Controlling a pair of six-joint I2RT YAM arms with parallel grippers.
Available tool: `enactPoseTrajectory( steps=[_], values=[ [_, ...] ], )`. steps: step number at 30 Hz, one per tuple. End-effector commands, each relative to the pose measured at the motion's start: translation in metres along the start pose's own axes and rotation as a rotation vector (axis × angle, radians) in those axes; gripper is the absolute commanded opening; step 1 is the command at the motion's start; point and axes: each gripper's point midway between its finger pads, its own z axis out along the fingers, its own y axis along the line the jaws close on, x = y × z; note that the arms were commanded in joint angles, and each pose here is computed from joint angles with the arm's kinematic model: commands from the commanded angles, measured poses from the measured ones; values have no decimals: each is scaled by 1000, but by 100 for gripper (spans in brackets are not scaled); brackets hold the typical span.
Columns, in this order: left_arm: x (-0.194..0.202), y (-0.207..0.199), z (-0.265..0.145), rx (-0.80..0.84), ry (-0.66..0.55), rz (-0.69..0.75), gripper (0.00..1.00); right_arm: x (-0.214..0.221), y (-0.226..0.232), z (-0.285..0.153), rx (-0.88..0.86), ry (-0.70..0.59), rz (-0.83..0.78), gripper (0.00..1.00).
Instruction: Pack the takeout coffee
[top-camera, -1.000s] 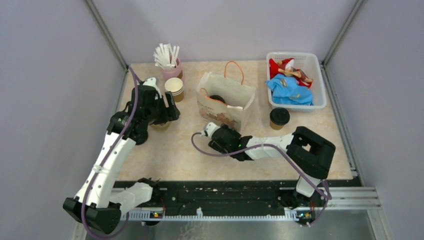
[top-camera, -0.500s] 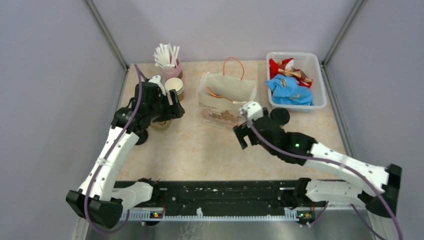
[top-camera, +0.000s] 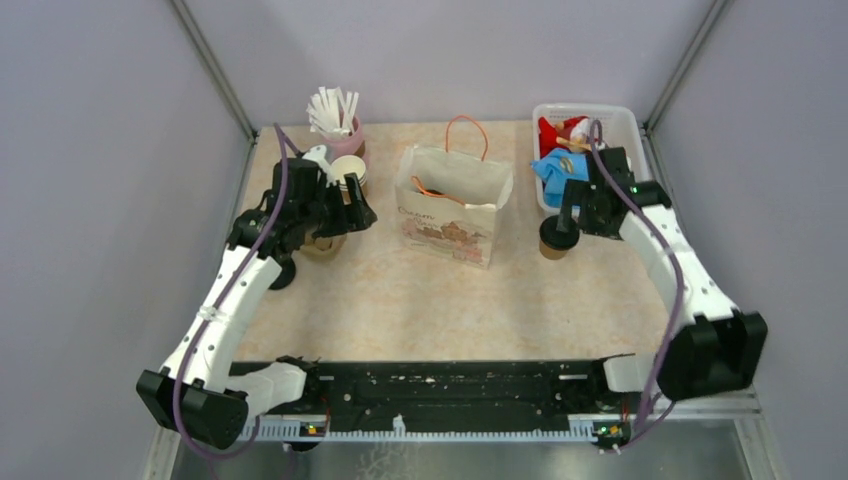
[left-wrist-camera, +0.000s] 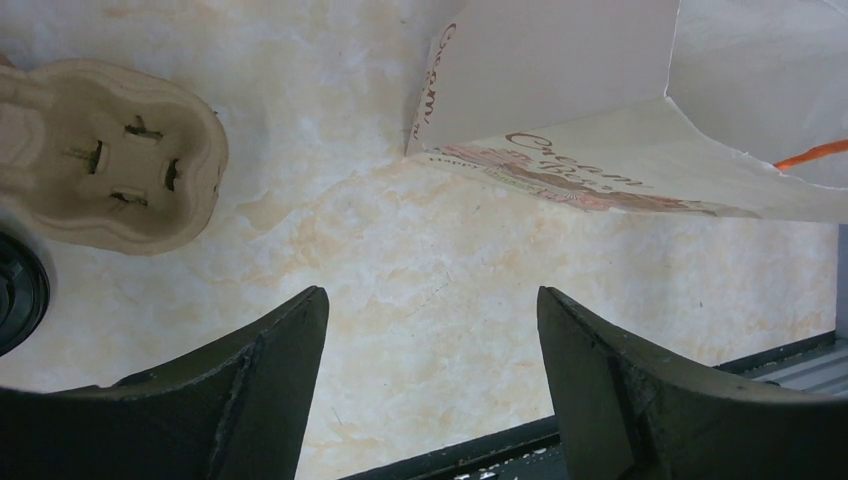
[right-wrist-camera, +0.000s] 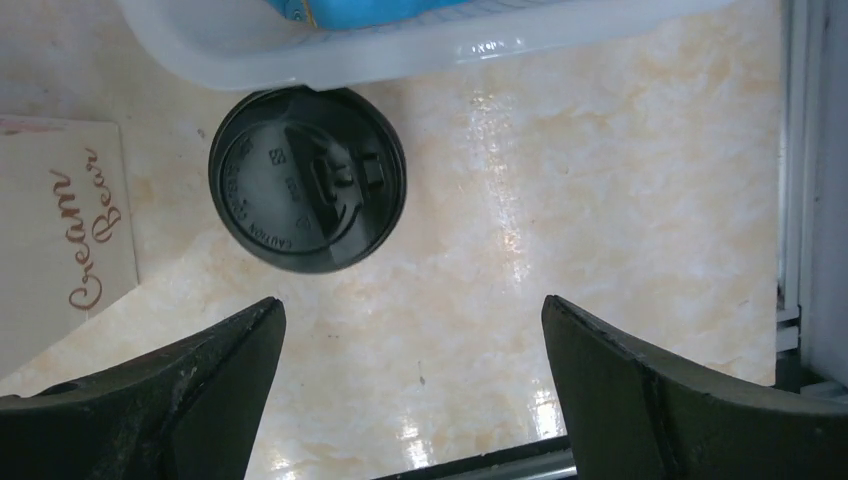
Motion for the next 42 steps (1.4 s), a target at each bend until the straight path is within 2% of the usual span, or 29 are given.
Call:
enactPoseTrajectory(
  steps=[1,7,17,29,37,42],
  values=[
    [-23,-9,-6,41,-74,23,83,2,19,14,-104,234,18,99],
    [-25,-7,-7,47,-94,32,84,1,31,39,-119,360,-64,99],
    [-24,-1,-8,43,-88,32,86,-6,39,55,-145,379,-124,97],
    [-24,1,-6,57,-80,16,87,-6,47,68,-137,377,-193,99],
    [-25,4,-6,51,-82,10,87,-11,41,75,-90,364,-197,93],
    [-26,6,-6,48,-83,8,87,-9,45,79,-102,377,-200,84]
  ],
)
